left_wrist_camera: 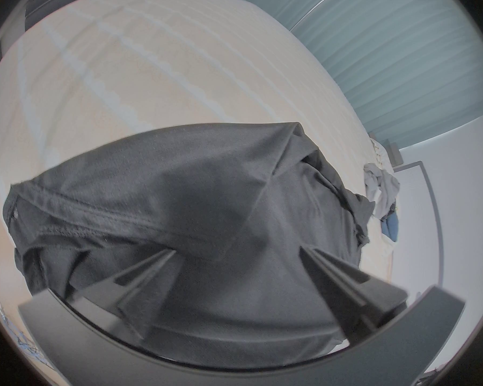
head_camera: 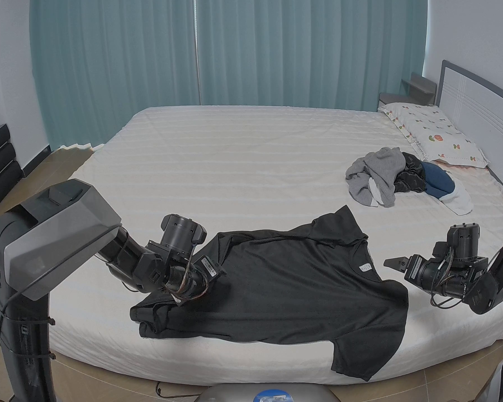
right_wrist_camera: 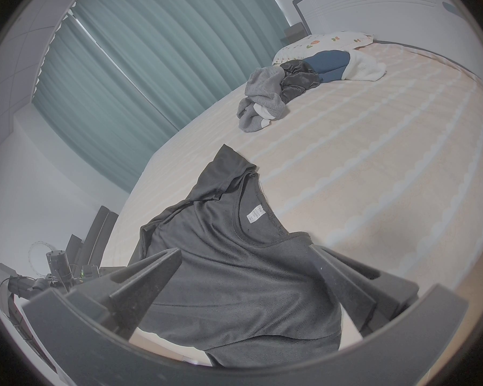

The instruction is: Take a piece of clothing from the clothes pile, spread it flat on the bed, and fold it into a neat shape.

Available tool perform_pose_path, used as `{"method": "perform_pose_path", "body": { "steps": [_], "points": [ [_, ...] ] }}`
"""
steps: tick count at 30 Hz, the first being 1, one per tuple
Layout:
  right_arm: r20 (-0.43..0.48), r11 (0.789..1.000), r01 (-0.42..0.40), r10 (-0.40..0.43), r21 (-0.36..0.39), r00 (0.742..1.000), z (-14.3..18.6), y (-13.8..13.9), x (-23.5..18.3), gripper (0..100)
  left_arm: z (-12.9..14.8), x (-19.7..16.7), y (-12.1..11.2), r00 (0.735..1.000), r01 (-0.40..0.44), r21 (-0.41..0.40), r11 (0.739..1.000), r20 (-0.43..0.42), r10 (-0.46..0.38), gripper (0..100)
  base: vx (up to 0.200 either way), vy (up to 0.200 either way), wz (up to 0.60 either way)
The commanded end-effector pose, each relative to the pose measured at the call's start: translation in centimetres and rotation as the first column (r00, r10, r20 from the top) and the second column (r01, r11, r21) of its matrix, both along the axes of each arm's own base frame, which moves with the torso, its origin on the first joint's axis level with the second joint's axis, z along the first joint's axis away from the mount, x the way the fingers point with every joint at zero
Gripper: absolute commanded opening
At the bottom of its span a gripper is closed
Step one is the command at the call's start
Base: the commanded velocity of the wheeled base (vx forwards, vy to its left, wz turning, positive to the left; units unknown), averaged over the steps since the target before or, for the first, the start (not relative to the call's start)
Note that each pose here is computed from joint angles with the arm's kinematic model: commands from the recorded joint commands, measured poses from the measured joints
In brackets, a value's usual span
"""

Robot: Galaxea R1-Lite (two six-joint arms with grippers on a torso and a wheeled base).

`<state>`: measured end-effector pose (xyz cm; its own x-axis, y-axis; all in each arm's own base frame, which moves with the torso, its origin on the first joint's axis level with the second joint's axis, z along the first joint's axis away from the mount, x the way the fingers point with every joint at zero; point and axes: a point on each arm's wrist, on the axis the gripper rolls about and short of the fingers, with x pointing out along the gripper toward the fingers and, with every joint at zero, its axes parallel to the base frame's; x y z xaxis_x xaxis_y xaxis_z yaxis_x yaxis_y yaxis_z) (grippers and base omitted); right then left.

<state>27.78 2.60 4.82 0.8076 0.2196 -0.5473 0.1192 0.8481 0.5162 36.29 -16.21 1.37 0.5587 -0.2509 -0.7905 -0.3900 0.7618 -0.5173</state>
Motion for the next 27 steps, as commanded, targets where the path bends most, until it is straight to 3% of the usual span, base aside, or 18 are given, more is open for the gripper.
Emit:
{"method": "perform_pose_path", "body": {
  "steps": [1, 4, 11, 16, 24, 27],
  "points": [
    [-0.002, 1.000, -0.002, 0.002, -0.001, 1.000, -0.1, 0.0, 0.0, 100, -1.9, 0.3, 0.0, 1.000, 0.005, 0.082, 0.997, -0.010, -0.004, 0, 0.000, 0.000, 0.00],
    [-0.004, 1.000, -0.003, 0.003, -0.002, 1.000, -0.2, 0.0, 0.0, 100, -2.6, 0.3, 0.1, 1.000, 0.016, 0.154, 0.988, 0.004, -0.017, 0, 0.000, 0.000, 0.00],
    [-0.003, 1.000, -0.003, 0.003, -0.002, 1.000, -0.1, 0.0, 0.1, 100, -2.0, 1.0, 0.6, 0.997, -0.035, 0.165, 0.986, 0.079, 0.022, 0, 0.000, 0.000, 0.00],
    [-0.011, 1.000, -0.004, 0.004, -0.003, 1.000, -0.3, 0.1, 0.0, 100, 0.1, 1.5, 1.8, 0.989, -0.084, 0.152, 0.985, 0.137, 0.063, 0, 0.000, 0.000, 0.00],
    [-0.017, 0.999, -0.033, 0.033, -0.003, 0.999, -0.4, 0.9, -0.2, 100, 3.7, 5.1, 6.3, 0.948, -0.207, 0.102, 0.973, 0.268, 0.173, 0, 0.000, 0.000, 0.00],
    [-0.017, 0.999, -0.043, 0.043, -0.002, 0.999, -0.4, 1.2, -0.3, 100, 3.1, 6.6, 8.1, 0.940, -0.232, 0.123, 0.965, 0.284, 0.190, 0, 0.000, 0.000, 0.00]
  ]
}}
